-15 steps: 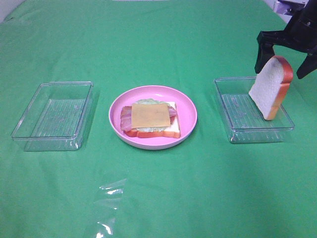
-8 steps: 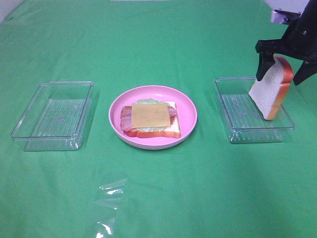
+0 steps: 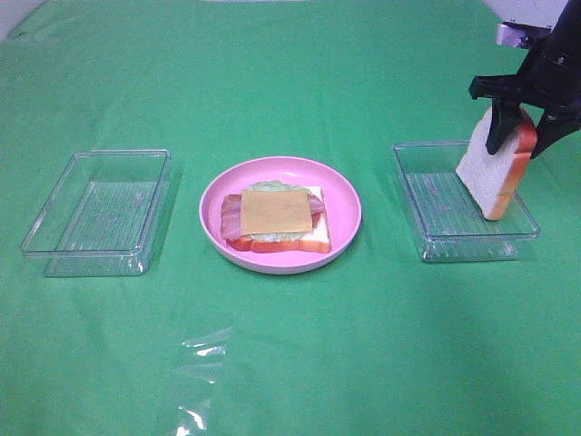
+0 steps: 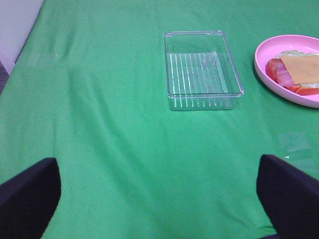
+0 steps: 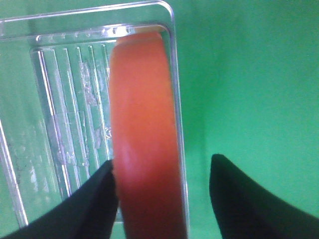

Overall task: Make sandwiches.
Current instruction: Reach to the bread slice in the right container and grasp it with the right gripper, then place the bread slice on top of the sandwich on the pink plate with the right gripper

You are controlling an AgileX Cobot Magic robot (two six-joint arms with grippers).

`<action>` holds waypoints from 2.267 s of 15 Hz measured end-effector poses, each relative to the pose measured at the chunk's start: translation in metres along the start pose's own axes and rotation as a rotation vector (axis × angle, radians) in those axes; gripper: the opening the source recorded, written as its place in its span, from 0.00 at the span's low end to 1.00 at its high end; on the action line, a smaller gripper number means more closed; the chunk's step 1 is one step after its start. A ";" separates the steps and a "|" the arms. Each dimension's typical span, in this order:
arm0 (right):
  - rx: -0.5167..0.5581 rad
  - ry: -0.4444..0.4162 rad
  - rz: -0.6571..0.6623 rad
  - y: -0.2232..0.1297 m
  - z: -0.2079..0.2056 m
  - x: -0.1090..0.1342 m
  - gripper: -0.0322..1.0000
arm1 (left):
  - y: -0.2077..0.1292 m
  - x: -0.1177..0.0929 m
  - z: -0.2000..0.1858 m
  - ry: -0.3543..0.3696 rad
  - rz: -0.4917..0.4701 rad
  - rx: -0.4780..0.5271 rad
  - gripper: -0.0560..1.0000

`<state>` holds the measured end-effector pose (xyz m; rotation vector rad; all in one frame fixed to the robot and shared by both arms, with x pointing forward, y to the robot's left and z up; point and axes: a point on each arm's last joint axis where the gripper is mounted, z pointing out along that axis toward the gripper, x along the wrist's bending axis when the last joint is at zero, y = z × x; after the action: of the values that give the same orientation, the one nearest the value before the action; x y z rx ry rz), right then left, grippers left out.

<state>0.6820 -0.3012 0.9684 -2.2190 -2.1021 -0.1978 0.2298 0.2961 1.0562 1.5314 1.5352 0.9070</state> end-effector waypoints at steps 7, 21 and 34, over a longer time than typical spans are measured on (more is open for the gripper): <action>0.005 0.001 0.002 0.000 0.000 -0.001 0.25 | 0.000 0.000 0.000 0.000 0.000 0.000 0.99; -0.069 0.113 0.025 -0.015 -0.055 0.016 0.25 | 0.000 0.000 0.000 0.000 0.000 0.000 0.99; -0.151 0.800 -0.102 -0.095 -0.041 0.103 0.25 | 0.000 0.000 0.000 -0.003 -0.001 0.000 0.99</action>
<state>0.5907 -0.1996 1.0216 -1.6577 -1.7591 -1.0720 0.2298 0.2959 1.0562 1.5308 1.5341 0.9038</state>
